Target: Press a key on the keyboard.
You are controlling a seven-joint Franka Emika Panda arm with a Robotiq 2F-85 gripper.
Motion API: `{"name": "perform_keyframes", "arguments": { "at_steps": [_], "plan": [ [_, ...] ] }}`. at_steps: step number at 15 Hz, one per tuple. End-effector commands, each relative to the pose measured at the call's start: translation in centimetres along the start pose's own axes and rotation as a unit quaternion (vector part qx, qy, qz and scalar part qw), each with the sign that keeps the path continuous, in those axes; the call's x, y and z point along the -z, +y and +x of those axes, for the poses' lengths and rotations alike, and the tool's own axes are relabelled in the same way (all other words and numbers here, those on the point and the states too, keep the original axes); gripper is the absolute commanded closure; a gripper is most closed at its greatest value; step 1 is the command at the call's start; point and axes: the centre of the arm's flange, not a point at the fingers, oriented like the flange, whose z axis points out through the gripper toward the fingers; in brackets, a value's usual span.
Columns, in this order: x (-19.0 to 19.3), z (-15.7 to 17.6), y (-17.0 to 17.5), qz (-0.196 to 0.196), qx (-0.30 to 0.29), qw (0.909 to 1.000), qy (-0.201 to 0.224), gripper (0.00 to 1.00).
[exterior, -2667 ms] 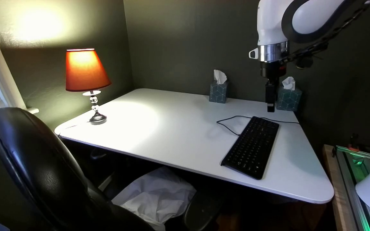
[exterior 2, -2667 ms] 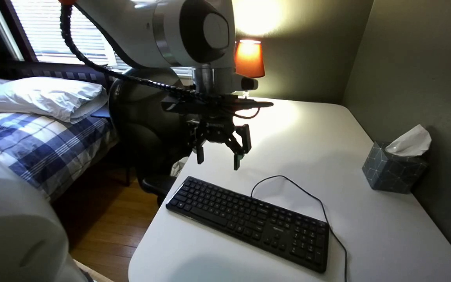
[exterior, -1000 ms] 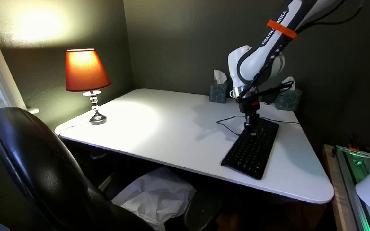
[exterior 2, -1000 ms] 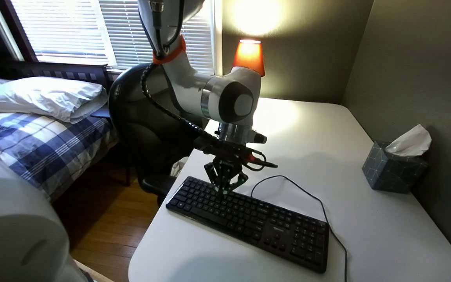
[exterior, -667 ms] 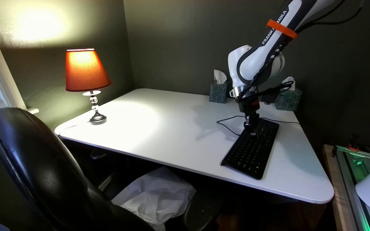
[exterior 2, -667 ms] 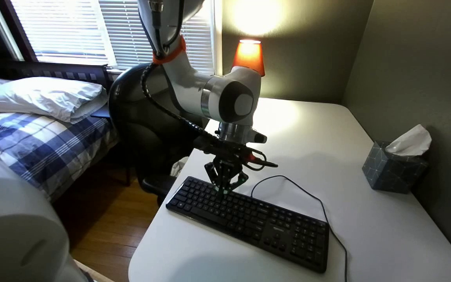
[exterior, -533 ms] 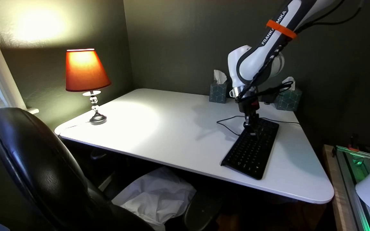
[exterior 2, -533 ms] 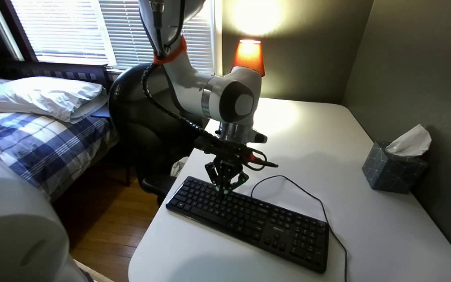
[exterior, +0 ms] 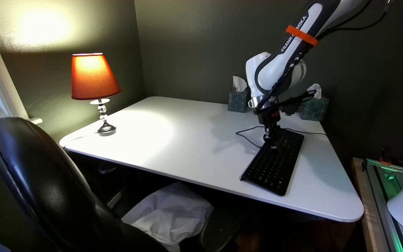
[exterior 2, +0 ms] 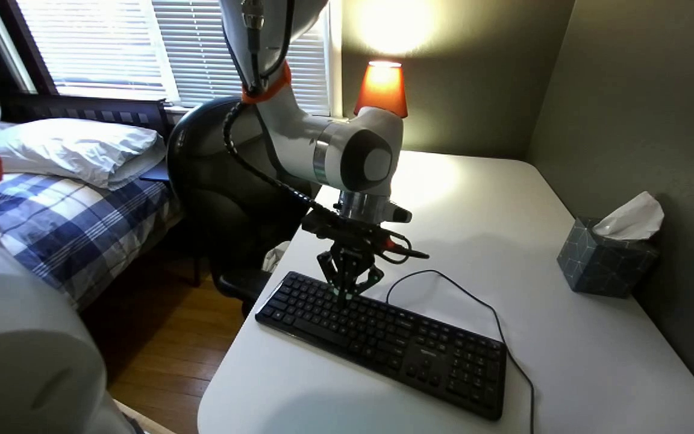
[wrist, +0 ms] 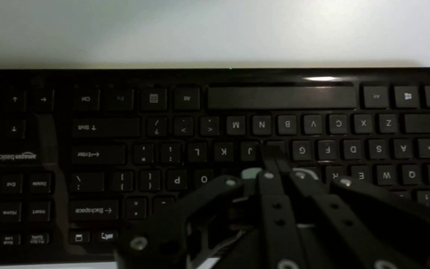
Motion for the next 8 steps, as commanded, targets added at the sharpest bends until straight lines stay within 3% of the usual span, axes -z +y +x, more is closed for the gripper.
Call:
{"name": "perform_keyframes", "arguments": {
  "at_steps": [1, 8],
  "plan": [
    [-0.6, 0.95, -0.01, 0.008, 0.001, 0.9999, -0.006, 1.0],
    [-1.13, 1.81, 0.08, 0.011, 0.003, 0.9999, -0.01, 1.0]
  ]
}}
